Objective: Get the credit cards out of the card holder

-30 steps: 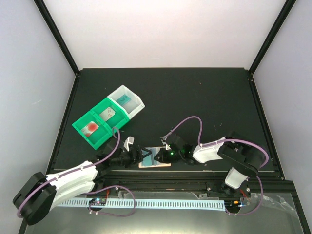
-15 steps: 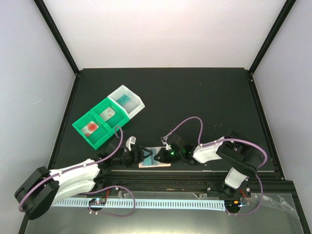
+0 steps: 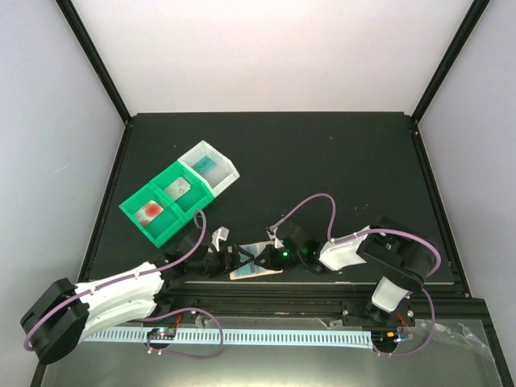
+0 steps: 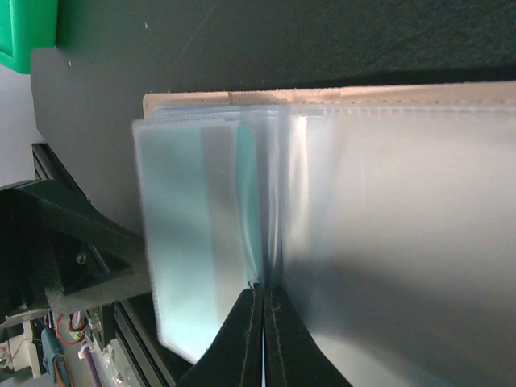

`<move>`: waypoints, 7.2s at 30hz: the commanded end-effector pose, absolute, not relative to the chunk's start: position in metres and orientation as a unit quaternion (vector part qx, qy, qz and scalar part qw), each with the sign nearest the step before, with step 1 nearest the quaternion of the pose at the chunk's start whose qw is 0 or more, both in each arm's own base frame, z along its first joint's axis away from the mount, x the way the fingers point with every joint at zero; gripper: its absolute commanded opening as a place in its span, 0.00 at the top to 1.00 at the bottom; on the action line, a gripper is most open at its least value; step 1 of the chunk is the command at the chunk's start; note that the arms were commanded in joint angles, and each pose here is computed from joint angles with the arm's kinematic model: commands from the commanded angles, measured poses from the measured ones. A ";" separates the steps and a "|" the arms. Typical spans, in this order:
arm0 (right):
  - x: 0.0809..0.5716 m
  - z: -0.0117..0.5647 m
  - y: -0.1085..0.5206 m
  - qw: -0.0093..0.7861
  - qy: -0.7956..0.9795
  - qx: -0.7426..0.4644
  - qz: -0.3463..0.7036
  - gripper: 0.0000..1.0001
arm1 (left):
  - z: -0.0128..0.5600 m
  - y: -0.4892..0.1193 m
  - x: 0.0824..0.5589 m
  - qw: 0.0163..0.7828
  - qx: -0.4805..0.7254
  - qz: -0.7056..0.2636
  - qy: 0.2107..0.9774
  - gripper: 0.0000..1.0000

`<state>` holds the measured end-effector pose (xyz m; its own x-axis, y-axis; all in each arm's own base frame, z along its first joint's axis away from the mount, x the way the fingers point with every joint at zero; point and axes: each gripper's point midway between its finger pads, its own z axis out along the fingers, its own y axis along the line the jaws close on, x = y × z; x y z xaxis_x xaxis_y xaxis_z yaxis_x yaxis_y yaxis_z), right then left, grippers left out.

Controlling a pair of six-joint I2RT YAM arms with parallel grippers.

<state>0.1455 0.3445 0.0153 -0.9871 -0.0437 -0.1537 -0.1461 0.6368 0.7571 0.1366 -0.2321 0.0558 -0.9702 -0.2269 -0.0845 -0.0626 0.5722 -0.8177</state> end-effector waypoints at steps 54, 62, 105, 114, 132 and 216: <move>0.173 0.020 0.256 0.179 0.942 -0.052 0.277 0.75 | 0.115 -0.311 0.135 0.078 0.028 -0.547 0.833 0.17; 0.170 0.011 0.253 0.169 0.945 -0.049 0.276 0.76 | 0.114 -0.321 0.135 0.069 0.053 -0.545 0.834 0.19; 0.156 0.048 0.269 0.171 0.924 -0.064 0.334 0.78 | 0.065 -0.272 0.143 0.097 -0.007 -0.460 0.883 0.33; 0.142 0.017 0.273 0.134 0.939 -0.075 0.307 0.85 | 0.056 -0.262 0.147 0.098 -0.022 -0.444 0.891 0.39; 0.134 0.028 0.289 0.140 0.939 -0.089 0.302 0.91 | 0.045 -0.243 0.145 0.105 -0.043 -0.440 0.891 0.46; 0.133 -0.014 0.288 0.113 0.952 -0.078 0.274 0.99 | 0.071 -0.254 0.149 0.141 -0.032 -0.515 0.845 0.82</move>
<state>0.1406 0.3116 0.0166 -0.9506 -0.0709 -0.3022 -0.2445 0.7706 0.5886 0.1412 -0.2415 0.0509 -0.9646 -0.2071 -0.1630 0.0292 0.5305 -0.8472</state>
